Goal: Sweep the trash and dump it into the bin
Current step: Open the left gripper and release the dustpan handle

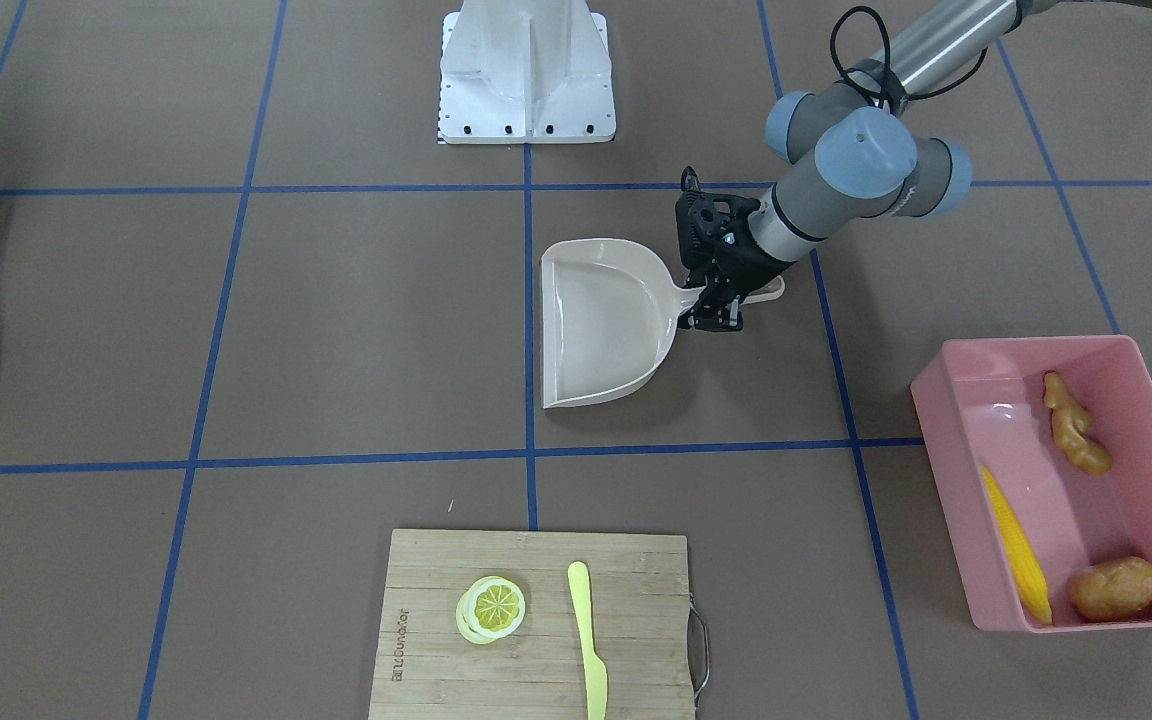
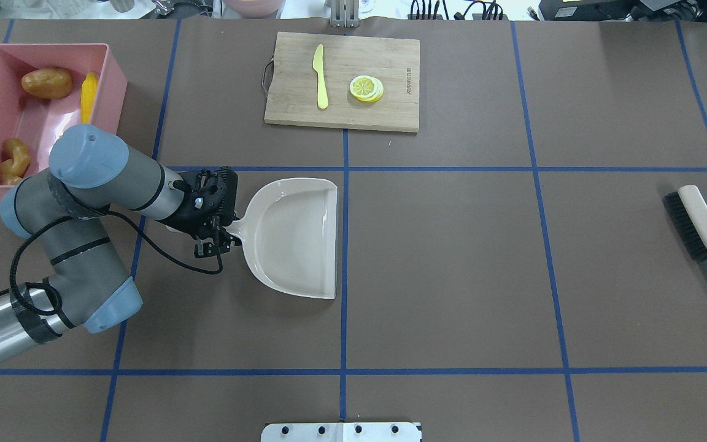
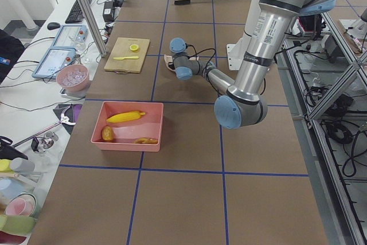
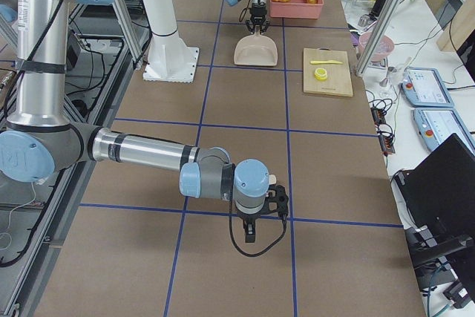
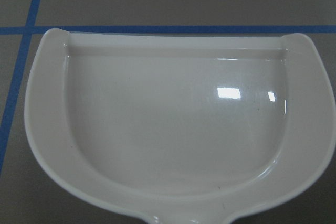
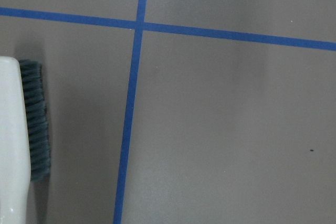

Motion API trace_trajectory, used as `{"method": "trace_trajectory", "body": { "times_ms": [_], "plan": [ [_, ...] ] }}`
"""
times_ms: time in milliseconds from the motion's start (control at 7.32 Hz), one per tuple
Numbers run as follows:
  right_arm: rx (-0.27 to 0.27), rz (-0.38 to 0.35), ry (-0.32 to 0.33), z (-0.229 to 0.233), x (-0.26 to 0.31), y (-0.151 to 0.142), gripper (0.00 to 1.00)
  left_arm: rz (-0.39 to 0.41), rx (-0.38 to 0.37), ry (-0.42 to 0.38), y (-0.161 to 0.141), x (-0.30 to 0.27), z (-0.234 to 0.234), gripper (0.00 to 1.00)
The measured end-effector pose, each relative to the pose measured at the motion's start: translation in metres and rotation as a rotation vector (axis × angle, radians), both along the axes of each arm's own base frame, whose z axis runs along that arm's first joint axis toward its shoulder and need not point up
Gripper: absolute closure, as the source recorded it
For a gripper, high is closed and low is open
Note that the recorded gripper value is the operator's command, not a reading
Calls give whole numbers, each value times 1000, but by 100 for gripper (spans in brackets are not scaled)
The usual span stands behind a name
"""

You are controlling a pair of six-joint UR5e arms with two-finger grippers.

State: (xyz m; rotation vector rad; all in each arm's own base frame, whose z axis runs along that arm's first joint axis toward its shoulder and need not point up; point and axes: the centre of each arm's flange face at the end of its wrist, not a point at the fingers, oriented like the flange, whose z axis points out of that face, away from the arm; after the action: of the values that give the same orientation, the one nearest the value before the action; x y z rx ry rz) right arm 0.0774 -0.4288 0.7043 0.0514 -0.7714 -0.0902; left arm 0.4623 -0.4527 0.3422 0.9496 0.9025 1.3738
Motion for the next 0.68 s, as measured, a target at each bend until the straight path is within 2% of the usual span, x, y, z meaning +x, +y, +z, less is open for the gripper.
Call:
{"method": "trace_trajectory", "body": {
  "times_ms": [137, 410, 546, 683],
  "plan": [
    [-6, 4, -1, 1, 0, 1, 0, -2, 0, -2, 0, 1, 1, 58],
    [-10, 5, -2, 3, 0, 1, 0, -6, -6, -7, -1, 2, 3, 39],
    [-11, 5, -2, 4, 0, 2, 0, -6, -8, -7, 0, 2, 3, 26],
    [-11, 5, -2, 4, 0, 2, 0, -6, -8, -6, 0, 2, 2, 3]
  ]
}}
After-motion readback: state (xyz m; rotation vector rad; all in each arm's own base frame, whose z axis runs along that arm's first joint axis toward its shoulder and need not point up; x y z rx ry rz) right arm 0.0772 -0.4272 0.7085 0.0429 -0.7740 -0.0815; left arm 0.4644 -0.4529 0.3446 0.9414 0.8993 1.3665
